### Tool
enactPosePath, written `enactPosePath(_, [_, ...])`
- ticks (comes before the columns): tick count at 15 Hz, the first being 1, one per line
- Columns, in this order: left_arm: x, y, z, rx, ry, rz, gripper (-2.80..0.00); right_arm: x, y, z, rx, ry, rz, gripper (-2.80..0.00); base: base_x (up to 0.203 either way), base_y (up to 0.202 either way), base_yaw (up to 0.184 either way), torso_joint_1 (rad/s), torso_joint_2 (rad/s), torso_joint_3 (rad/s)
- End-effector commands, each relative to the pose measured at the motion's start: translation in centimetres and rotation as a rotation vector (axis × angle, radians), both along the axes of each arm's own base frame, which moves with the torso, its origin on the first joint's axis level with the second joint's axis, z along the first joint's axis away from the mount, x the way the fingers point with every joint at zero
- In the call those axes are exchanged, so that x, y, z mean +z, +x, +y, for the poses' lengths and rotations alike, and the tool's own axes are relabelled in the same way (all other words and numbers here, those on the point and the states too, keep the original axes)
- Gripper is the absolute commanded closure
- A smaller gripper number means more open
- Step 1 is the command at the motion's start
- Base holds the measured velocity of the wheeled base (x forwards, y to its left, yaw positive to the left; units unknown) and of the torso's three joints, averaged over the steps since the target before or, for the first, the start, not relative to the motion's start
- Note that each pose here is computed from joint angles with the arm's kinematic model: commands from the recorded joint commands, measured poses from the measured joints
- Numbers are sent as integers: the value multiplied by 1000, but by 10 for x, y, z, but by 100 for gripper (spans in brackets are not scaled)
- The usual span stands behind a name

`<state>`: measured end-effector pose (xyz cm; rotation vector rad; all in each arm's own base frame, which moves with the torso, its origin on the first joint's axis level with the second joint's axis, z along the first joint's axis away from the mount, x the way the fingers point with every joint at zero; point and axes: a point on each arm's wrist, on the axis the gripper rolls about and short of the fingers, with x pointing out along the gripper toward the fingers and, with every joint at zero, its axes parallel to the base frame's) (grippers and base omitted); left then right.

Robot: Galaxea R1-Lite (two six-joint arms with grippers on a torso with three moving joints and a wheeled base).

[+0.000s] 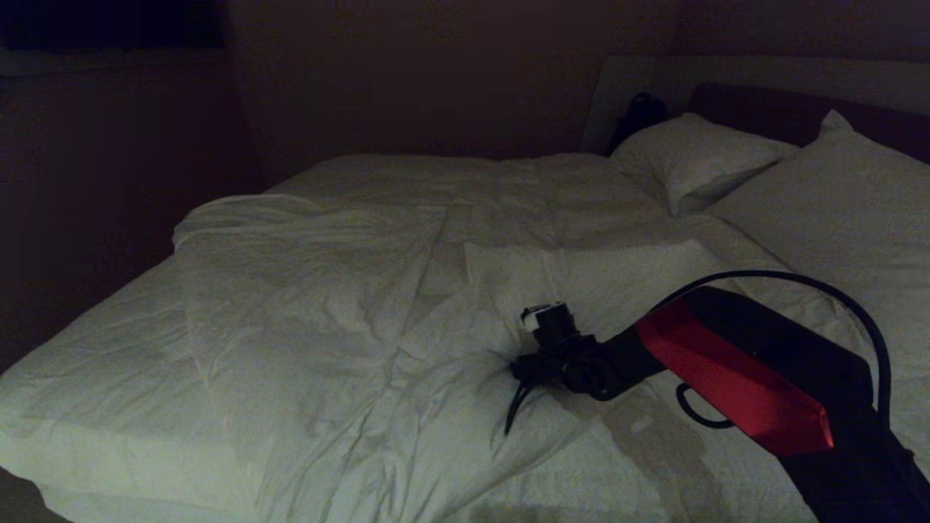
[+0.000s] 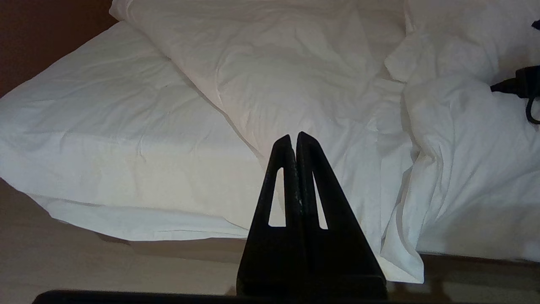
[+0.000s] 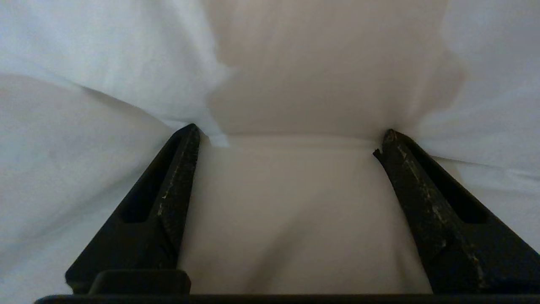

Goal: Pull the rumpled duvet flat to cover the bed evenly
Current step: Hold the folded corner of the quilt, then flatten the corners of the folded blanket

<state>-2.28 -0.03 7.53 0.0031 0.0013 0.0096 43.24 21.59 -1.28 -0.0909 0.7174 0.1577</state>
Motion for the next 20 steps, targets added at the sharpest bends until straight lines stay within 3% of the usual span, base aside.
enactPosePath(1, [0,0,0,1,0,0,0,-7,-1,-1,-2,-10,19,-280,0,0,0,0,0,0])
enactPosePath(2, [0,0,0,1,0,0,0,-8,-1,-1,-1,-12,22,-280,0,0,0,0,0,0])
enactPosePath(3, [0,0,0,0,0,0,0,-9,-1,0,-1,-12,22,0,0,0,0,0,0,0])
enactPosePath(11, [0,0,0,0,0,0,0,3,3,-7,-23,8,0,0,0,0,0,0,0,0])
enactPosePath(17, [0,0,0,0,0,0,0,69,-1,-25,-80,82,-93,0,0,0,0,0,0,0])
enactPosePath(20, [0,0,0,0,0,0,0,93,-20,-39,-98,93,-97,0,0,0,0,0,0,0])
